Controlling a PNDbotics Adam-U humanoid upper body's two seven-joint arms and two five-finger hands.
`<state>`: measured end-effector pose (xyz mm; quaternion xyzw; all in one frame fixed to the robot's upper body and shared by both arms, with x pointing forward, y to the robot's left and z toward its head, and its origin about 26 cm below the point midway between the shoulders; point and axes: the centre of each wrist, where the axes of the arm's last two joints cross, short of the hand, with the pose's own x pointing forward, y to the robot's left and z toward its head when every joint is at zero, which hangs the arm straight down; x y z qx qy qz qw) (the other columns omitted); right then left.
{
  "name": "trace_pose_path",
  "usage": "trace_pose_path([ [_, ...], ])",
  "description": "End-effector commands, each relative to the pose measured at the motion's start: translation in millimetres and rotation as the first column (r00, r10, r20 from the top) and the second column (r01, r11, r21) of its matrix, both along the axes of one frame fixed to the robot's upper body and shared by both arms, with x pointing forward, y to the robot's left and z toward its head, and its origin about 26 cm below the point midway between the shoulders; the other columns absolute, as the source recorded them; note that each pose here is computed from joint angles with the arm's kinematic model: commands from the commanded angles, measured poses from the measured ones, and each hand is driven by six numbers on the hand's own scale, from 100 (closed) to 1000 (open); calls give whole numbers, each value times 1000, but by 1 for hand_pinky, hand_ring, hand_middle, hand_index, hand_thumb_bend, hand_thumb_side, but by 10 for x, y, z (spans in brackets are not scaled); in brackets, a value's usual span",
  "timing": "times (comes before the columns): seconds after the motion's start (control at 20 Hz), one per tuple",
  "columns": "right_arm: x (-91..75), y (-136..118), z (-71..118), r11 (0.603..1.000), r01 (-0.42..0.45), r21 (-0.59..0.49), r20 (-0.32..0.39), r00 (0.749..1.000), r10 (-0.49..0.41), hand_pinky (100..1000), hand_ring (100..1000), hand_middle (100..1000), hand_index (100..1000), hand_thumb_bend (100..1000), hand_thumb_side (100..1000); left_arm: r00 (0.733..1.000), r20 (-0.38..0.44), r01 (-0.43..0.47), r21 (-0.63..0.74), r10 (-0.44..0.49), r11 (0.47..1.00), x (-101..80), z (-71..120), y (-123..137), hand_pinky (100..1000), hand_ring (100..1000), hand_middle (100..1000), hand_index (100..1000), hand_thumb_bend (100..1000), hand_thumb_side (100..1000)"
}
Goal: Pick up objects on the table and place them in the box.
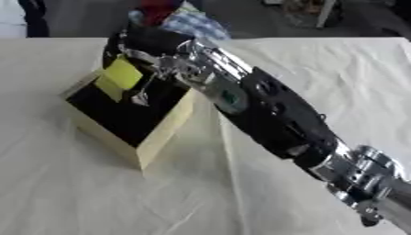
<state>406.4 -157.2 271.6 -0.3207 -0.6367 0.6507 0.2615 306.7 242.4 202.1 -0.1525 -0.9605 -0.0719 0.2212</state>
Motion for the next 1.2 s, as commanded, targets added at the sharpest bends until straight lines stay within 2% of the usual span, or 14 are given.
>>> trace_pose_path([
  [0.05,1,-5,42,1000,-10,-16,-13,1000,10,600,609,510,615,100,100,999,44,-2,15,1,1000,-22,94,18,739,787,816,724,100,715],
  [0.1,2,3,22,1000,-16,-27,-22,1000,15,611,616,517,627,100,100,999,41,-2,16,1,1000,-23,91,18,739,787,816,724,100,715],
  [0.2,4,13,-10,998,-22,-55,-39,999,20,653,671,555,684,102,171,999,38,-1,17,0,1000,-23,89,16,737,787,816,724,100,715],
  [0.4,3,2,-17,993,-10,-119,-45,999,5,711,776,684,779,254,275,999,35,-3,15,2,1000,-24,86,19,737,786,816,723,100,715],
  [0.65,-17,-25,27,987,21,-159,-7,1000,-23,766,839,768,839,361,336,999,32,-5,14,5,1000,-27,78,24,738,786,816,723,100,715],
  [0.95,-85,-59,128,990,48,-132,68,997,-39,760,829,756,837,356,331,999,33,-4,4,4,1000,-28,72,28,737,784,814,722,100,712],
  [1.05,-129,-81,203,994,44,-100,98,995,-34,749,816,736,833,333,296,999,33,-5,-7,5,1000,-30,67,34,734,781,810,719,100,710],
  [1.2,-229,-150,360,999,34,-37,146,989,-28,737,805,720,833,308,296,1000,29,-7,-19,8,1000,-34,56,45,733,779,808,718,100,709],
])
